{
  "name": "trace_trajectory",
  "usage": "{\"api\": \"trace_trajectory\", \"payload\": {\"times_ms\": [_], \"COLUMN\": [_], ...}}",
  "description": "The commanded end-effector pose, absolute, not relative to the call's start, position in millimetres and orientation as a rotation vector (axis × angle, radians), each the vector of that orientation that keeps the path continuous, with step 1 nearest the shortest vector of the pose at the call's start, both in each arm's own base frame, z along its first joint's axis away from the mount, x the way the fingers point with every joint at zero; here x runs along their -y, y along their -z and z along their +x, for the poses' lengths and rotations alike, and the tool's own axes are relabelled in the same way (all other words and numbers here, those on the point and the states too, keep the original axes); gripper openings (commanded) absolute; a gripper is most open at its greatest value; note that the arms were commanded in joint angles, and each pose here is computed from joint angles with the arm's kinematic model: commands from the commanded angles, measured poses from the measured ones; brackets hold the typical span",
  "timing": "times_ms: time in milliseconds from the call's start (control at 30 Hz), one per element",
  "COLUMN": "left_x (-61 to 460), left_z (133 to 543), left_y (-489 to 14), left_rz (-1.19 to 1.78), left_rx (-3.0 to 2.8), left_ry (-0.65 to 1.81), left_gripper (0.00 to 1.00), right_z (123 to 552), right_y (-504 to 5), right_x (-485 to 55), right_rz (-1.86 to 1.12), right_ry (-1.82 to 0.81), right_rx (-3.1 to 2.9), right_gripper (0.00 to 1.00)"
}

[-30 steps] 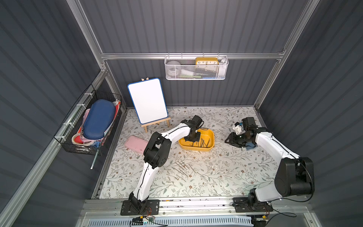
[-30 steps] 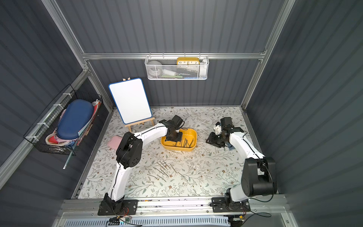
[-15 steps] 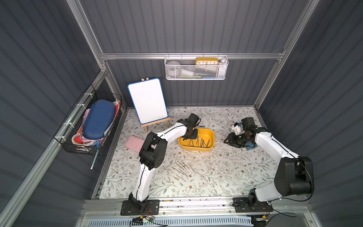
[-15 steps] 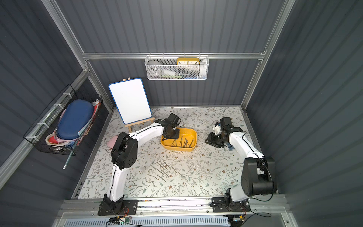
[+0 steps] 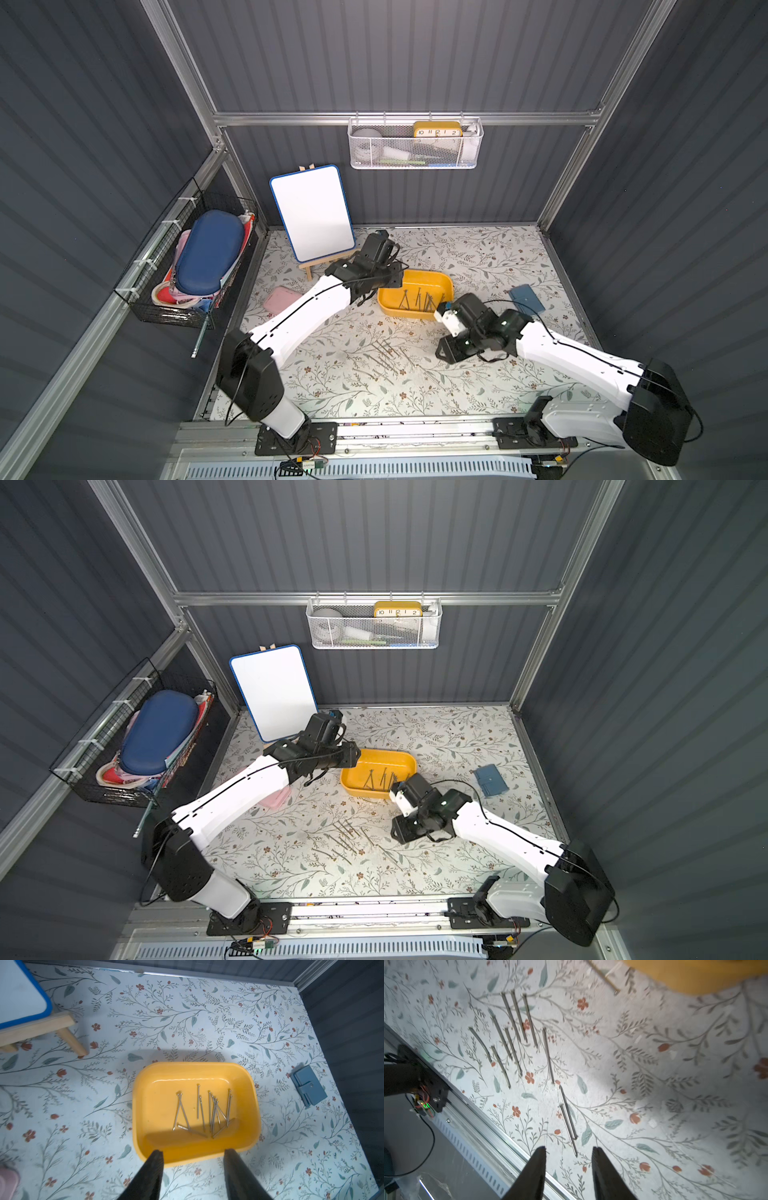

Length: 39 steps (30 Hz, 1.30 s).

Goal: Put the nails on the desktop into the storage box
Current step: Pick up the nail from the center of the board.

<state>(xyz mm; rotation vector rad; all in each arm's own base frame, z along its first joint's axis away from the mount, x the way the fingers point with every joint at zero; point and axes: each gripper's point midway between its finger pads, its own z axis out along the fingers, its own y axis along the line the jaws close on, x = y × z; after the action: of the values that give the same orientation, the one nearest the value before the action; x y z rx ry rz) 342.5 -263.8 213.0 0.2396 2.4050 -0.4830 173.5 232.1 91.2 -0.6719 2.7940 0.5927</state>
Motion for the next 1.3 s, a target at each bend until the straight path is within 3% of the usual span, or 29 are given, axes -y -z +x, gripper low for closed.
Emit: {"api": "trace_trajectory", "payload": {"times_ms": [0, 133, 400, 1033, 1267], "left_x": [229.9, 218.8, 213.6, 161.6, 149.3], "left_z": [303.0, 270.2, 235.9, 238.9, 239.6], "left_y": [-161.6, -142.7, -104.9, -86.9, -89.0], "left_rz": [0.179, 0.175, 0.111, -0.137, -0.15], "left_rx": [-2.56, -2.585, -2.697, -2.741, -2.733], "left_ry": [0.365, 0.39, 0.345, 0.155, 0.117], "left_gripper": [0.54, 0.54, 0.55, 0.61, 0.61], "right_z": [172.7, 170.0, 185.0, 219.8, 213.3], "right_y": [-75.4, -52.1, -52.6, -17.0, 6.1], "right_x": [-241.5, -244.2, -273.5, -318.0, -308.8], "right_rz": [-0.801, -0.903, -0.959, -1.04, -1.062], "right_ry": [-0.419, -0.267, -0.269, -0.188, -0.129], "right_rx": [-2.782, -2.83, -2.773, -2.792, -2.842], "right_gripper": [0.4, 0.38, 0.37, 0.39, 0.23]}}
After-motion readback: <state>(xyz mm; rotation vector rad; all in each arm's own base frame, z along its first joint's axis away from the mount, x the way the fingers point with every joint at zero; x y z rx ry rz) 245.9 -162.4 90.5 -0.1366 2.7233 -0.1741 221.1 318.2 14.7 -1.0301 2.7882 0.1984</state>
